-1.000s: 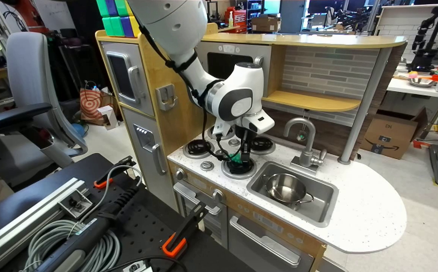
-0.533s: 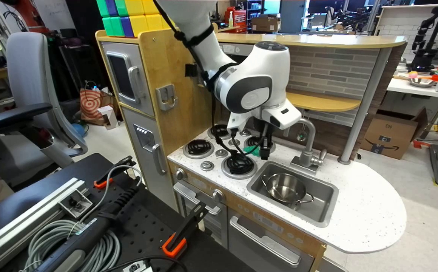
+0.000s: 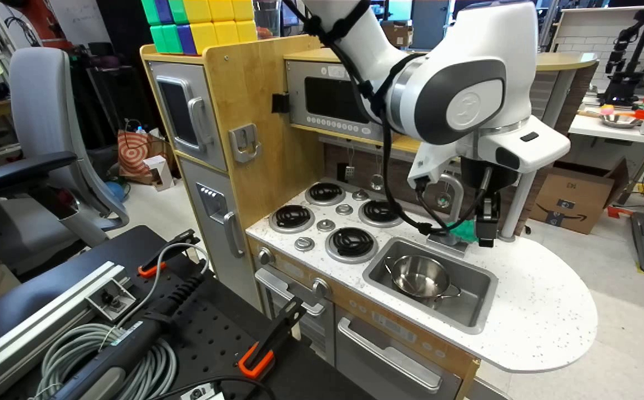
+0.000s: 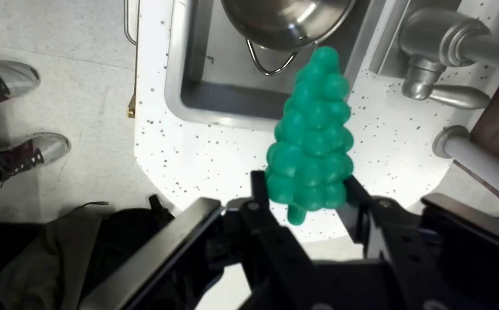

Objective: Put the green object inside the silver pot

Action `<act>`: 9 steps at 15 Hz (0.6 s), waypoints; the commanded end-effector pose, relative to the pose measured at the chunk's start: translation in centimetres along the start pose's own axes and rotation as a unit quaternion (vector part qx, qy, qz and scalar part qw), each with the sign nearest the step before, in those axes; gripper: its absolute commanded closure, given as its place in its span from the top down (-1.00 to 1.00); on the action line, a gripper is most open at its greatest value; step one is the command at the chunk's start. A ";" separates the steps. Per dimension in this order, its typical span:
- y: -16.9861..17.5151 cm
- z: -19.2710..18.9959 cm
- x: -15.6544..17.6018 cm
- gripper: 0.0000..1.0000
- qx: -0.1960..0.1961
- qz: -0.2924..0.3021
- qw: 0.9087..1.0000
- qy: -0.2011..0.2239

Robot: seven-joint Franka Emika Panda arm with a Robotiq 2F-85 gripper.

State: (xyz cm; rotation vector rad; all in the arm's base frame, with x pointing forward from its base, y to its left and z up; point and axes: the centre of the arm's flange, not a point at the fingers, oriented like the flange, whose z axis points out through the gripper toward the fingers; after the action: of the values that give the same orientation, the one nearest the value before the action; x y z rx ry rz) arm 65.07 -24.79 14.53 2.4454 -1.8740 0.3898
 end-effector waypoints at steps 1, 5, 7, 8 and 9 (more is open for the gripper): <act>-3.8 3.0 -0.9 -0.65 -0.035 0.009 0.999 0.004; -5.7 6.7 -3.8 -0.65 -0.053 0.007 0.999 -0.005; -6.1 8.8 -4.6 -0.65 -0.062 0.013 0.998 0.001; -6.2 9.9 -4.9 -0.65 -0.067 0.016 0.998 0.008; -6.3 10.7 -5.0 -0.65 -0.072 0.024 0.997 0.005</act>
State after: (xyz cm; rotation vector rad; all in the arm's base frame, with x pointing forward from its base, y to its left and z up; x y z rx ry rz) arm 68.74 -19.80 6.57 2.3661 -1.8695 0.2714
